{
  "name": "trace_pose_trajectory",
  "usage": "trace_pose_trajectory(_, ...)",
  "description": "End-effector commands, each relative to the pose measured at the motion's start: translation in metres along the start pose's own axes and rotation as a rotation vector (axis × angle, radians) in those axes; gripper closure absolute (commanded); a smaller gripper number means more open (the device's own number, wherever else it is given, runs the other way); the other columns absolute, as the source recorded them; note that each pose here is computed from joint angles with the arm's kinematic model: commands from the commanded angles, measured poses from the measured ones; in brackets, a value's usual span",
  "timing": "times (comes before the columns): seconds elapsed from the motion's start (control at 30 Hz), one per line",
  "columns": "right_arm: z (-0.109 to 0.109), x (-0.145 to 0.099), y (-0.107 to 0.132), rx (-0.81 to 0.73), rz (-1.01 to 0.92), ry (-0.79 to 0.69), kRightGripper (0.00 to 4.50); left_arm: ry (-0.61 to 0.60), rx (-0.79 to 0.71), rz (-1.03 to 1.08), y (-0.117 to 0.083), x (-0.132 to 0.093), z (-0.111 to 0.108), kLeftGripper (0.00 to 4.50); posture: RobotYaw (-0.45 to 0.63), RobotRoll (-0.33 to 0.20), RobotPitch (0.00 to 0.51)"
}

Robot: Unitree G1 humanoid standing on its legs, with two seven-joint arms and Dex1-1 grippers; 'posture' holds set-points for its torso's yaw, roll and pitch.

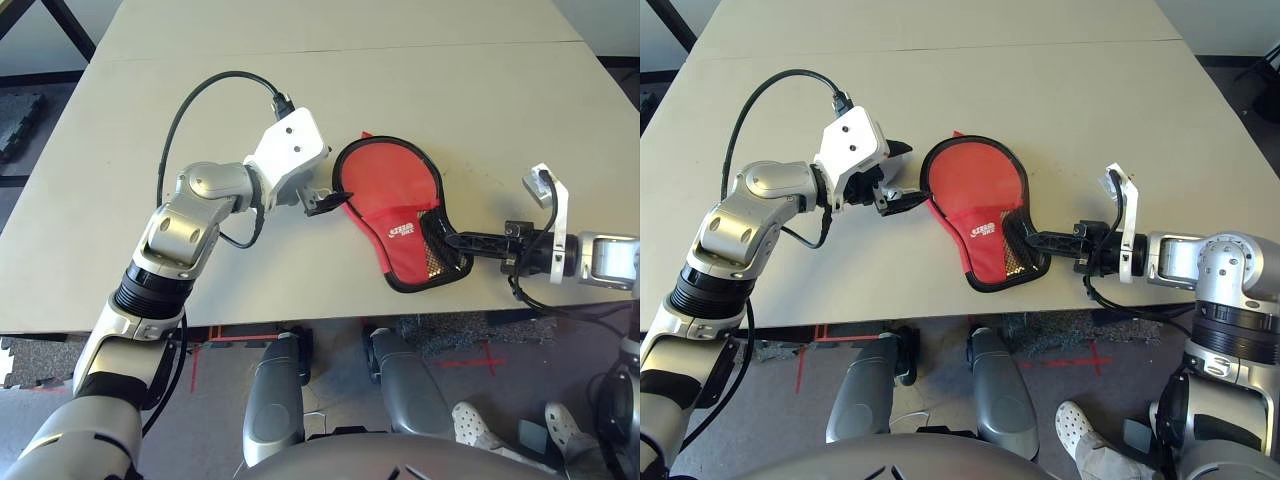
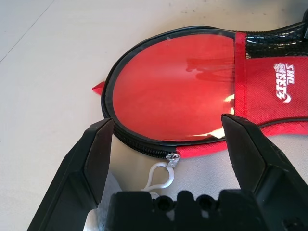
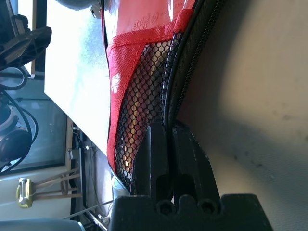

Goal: Store the ping-pong paddle in its case and zip it.

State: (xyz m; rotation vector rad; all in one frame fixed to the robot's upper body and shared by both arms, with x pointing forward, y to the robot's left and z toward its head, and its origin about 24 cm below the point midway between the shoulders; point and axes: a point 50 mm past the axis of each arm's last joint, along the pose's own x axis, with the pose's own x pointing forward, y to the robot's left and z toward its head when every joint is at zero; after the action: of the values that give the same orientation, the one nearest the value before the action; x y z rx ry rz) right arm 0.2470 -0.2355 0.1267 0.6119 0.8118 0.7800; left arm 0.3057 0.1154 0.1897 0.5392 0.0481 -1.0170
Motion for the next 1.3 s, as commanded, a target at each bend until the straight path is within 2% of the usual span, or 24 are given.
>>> trace_pose_trajectory(0.03,-0.006,-0.002,0.004,-0.012,0.004,0.036,4.46,0.006,0.004,-0.004,-0.002,0.000,-0.002,0.00,0.02,0.000,0.245)
trace_pose_trajectory(0.2,-0.008,-0.009,0.002,-0.015,-0.023,0.055,4.46,0.006,0.004,-0.003,-0.003,0.000,-0.003,0.00,0.01,0.000,0.242)
trace_pose_trajectory(0.43,0.000,-0.020,-0.004,-0.028,-0.070,0.043,4.46,0.003,0.007,-0.009,-0.003,0.002,-0.003,0.00,0.01,0.000,0.239)
trace_pose_trajectory(0.67,-0.007,-0.021,-0.007,-0.017,-0.086,0.061,4.46,0.004,0.010,-0.011,-0.003,0.002,-0.003,0.00,0.01,0.000,0.238)
trace_pose_trajectory(0.77,-0.003,-0.025,-0.006,-0.028,-0.088,0.052,3.73,0.005,0.010,-0.011,-0.003,0.002,-0.003,0.00,0.01,0.000,0.236)
trace_pose_trajectory(0.87,0.007,-0.034,-0.002,-0.080,-0.076,0.043,2.65,0.006,0.011,-0.013,-0.003,0.002,-0.002,0.00,0.00,0.000,0.238)
trace_pose_trajectory(1.1,0.041,-0.063,-0.006,-0.384,-0.152,0.087,0.12,0.009,0.016,-0.006,0.001,-0.001,-0.001,0.00,0.00,0.000,0.237)
trace_pose_trajectory(1.2,0.063,-0.064,-0.010,-0.551,-0.157,0.062,0.02,0.017,0.015,0.006,0.003,-0.004,-0.003,0.00,0.01,0.000,0.237)
trace_pose_trajectory(1.3,0.087,-0.055,-0.013,-0.680,-0.159,0.017,0.02,0.023,0.012,0.023,0.005,-0.005,-0.004,0.00,0.02,0.000,0.238)
